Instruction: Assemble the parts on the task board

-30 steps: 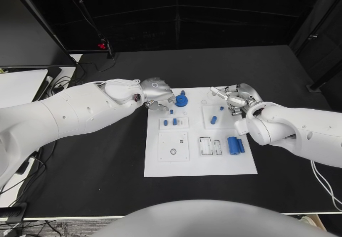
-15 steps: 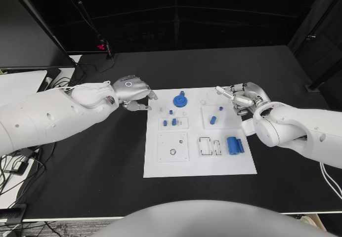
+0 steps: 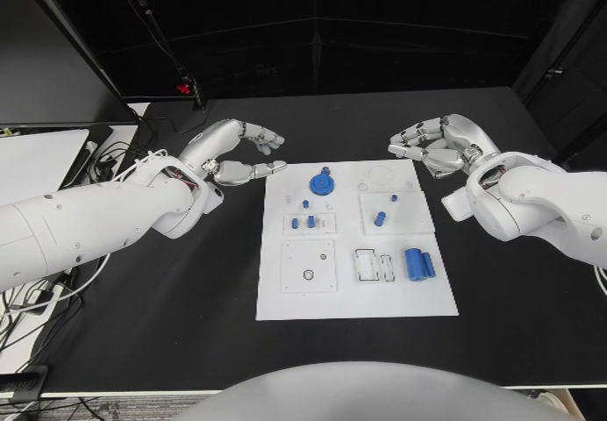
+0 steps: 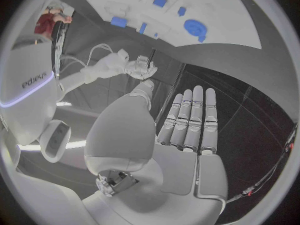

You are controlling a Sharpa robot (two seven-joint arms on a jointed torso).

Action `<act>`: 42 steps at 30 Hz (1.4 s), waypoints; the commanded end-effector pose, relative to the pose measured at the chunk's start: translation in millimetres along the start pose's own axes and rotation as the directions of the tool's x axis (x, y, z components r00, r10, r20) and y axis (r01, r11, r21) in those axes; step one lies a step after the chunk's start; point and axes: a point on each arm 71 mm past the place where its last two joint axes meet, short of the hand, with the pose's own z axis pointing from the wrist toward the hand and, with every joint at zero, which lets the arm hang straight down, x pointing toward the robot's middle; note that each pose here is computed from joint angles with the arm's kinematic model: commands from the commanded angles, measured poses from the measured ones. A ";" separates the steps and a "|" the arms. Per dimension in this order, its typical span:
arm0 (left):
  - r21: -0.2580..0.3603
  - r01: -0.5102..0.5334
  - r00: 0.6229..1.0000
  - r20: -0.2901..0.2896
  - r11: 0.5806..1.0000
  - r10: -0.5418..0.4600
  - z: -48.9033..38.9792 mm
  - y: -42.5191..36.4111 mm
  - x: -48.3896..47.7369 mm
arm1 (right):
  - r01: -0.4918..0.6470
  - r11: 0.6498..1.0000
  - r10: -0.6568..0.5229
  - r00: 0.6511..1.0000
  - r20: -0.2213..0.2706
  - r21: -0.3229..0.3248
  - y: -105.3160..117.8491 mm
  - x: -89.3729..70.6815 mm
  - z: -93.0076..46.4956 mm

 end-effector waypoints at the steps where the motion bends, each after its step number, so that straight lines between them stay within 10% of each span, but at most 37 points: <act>1: -0.054 0.364 0.905 0.257 0.930 -0.339 0.1 0.9 -5.7 | 0.266 0.955 -0.278 0.957 -0.079 -0.132 3.9 1.8 3.2; 9: -0.008 0.582 0.780 0.290 0.813 -0.555 0.2 -12.9 13.4 | 0.496 0.850 -0.520 0.844 -0.129 -0.179 -7.1 1.6 10.2; 20: 0.000 0.647 0.729 0.294 0.762 -0.618 -4.4 -18.2 21.0 | 0.679 0.705 -0.709 0.679 -0.189 -0.203 -18.6 15.2 8.2; 42: -0.022 0.659 0.722 0.296 0.751 -0.625 -9.4 -16.4 19.6 | 0.771 0.614 -0.786 0.580 -0.214 -0.170 -23.1 27.0 13.2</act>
